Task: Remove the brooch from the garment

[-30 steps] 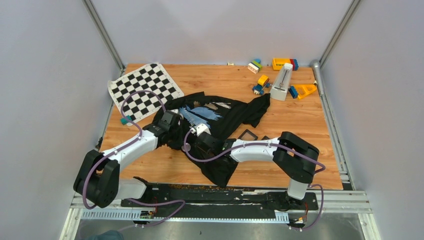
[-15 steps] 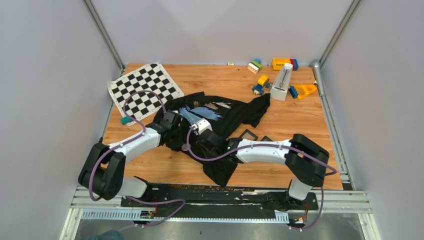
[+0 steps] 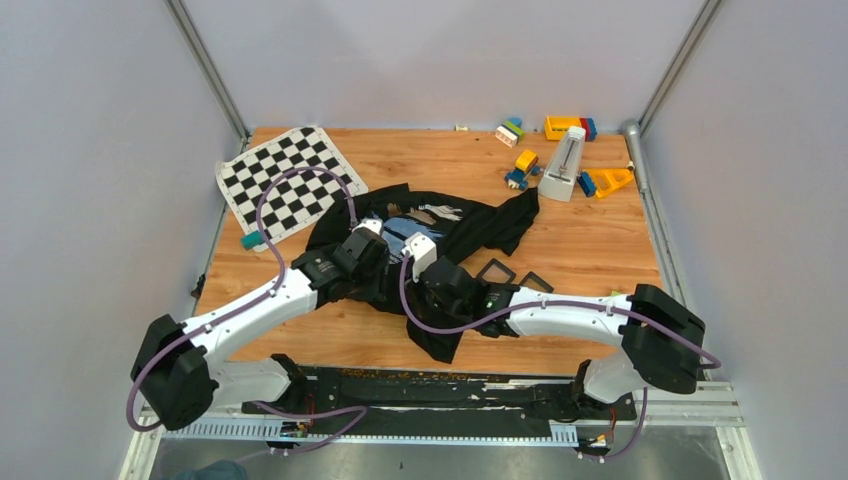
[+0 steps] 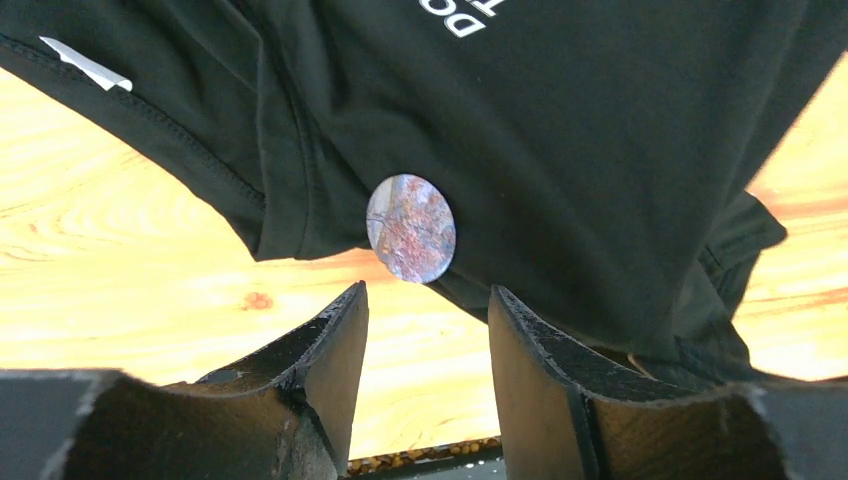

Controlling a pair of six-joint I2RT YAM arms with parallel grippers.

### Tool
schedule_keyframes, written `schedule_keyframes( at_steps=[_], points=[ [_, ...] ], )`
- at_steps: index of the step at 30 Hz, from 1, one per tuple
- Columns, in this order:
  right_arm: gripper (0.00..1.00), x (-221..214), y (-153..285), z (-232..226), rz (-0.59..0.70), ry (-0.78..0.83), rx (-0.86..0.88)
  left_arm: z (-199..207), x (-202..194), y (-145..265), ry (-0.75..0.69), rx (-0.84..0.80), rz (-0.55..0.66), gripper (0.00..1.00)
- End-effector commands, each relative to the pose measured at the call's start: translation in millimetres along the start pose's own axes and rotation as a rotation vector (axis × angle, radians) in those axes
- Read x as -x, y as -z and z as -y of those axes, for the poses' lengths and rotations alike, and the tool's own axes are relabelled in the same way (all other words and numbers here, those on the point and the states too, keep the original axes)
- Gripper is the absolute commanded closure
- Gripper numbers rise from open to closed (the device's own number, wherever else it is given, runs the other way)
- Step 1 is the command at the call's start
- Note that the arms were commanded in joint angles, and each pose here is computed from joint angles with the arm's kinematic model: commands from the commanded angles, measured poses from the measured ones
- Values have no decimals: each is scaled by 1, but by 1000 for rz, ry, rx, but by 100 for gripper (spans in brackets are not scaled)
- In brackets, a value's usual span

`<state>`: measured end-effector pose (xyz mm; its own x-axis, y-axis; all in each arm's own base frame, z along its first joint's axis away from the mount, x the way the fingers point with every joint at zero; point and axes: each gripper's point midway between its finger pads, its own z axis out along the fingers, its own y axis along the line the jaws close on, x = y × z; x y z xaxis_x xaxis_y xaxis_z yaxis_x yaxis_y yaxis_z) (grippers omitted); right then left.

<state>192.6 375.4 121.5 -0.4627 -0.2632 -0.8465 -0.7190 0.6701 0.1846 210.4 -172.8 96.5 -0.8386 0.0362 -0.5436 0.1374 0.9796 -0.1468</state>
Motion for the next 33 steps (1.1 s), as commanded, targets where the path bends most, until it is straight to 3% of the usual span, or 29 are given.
schedule_keyframes(
  at_steps=[1, 4, 17, 22, 28, 33],
  points=[
    [100, 24, 7, -14, 91, 1, 60, -4, 4, -6, -3, 71, -1, 43],
    [100, 23, 7, -14, 86, -4, 66, 5, 7, -13, -2, 38, 8, 43],
    [100, 21, 8, -15, 83, -6, 70, -11, 9, -27, -66, 166, -31, 51],
    [100, 19, 7, -12, 80, -6, 56, -19, 13, -29, -46, 181, -22, 70],
    [100, 18, 5, -10, 75, -8, 47, -21, 14, -33, -6, 114, -31, 80],
    [100, 15, 2, -10, 66, -12, 44, -15, 9, -35, 7, 36, -52, 72]
  ],
)
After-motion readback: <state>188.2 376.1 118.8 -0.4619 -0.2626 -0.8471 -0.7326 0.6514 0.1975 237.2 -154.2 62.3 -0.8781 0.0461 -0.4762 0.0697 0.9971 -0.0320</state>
